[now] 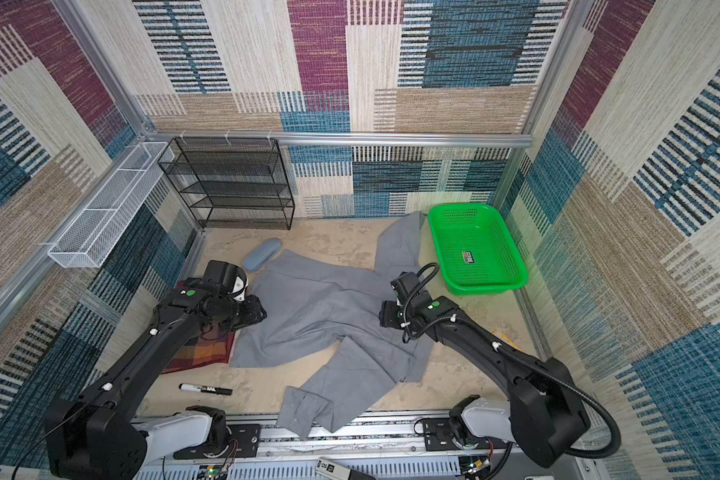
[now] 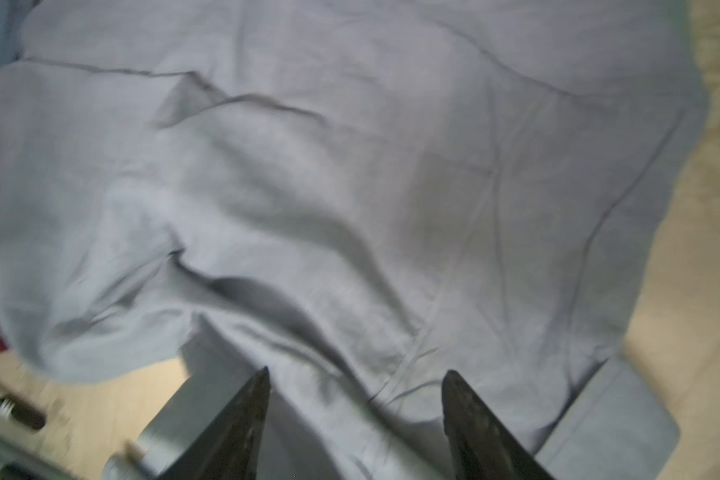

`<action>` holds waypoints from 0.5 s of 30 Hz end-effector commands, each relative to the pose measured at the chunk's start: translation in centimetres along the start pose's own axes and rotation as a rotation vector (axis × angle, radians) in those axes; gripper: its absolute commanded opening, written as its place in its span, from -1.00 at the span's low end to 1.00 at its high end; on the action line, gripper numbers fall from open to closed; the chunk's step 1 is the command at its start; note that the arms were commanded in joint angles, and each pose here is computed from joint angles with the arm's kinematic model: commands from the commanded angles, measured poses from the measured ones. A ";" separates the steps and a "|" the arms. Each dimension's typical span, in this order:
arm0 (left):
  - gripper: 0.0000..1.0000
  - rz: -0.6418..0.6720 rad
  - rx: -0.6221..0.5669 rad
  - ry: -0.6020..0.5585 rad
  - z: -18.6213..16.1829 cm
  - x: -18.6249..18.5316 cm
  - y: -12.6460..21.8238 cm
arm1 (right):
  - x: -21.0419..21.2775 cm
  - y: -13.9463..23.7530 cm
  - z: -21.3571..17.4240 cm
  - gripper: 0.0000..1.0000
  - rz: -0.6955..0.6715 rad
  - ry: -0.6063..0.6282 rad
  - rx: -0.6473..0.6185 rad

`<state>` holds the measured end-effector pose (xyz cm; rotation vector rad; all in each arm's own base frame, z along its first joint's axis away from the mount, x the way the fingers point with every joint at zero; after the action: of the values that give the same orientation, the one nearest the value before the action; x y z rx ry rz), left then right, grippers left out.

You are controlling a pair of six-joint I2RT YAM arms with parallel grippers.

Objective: Fold and stack the long sleeve shirts

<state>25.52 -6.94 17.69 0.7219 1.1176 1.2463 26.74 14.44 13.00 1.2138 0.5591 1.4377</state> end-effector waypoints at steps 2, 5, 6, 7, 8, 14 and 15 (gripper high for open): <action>-0.02 -0.021 -0.004 0.025 -0.1 -0.1 -0.4 | -1.0 -3.2 3.2 0.31 0.013 -0.051 -0.035; -0.02 -0.028 0.003 0.030 -0.3 -0.1 -0.9 | -1.6 -5.6 5.1 0.28 -0.046 -0.066 -0.044; -0.02 -0.031 0.007 0.033 -0.5 -0.1 -1.0 | -1.8 -6.3 5.6 0.28 -0.080 -0.065 -0.051; -0.02 -0.038 0.011 0.033 -0.6 -0.1 -1.1 | -1.8 -7.1 6.1 0.28 -0.092 -0.060 -0.049; -0.02 -0.039 0.010 0.032 -0.6 -0.1 -1.1 | -2.1 -8.0 6.5 0.28 -0.114 -0.063 -0.048; -0.02 -0.044 0.012 0.035 -0.8 -0.1 -1.5 | -2.6 -11.9 10.3 0.28 -0.142 -0.099 -0.052; -0.02 -0.047 0.012 0.037 -0.8 -0.1 -1.6 | -3.1 -13.0 11.3 0.28 -0.166 -0.107 -0.050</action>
<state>25.05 -7.32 15.95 0.7074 1.1627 1.2204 40.65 12.73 6.52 1.1661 0.5066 1.2868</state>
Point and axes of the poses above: each gripper's point midway between its finger pads, its own y axis back along the fingers, its own x axis along the line the jaws close on, z = x × y, the point moved 4 cm from there along y, back along the fingers, and after that the axes turned 7 degrees about -y, right-handed, at the moved point
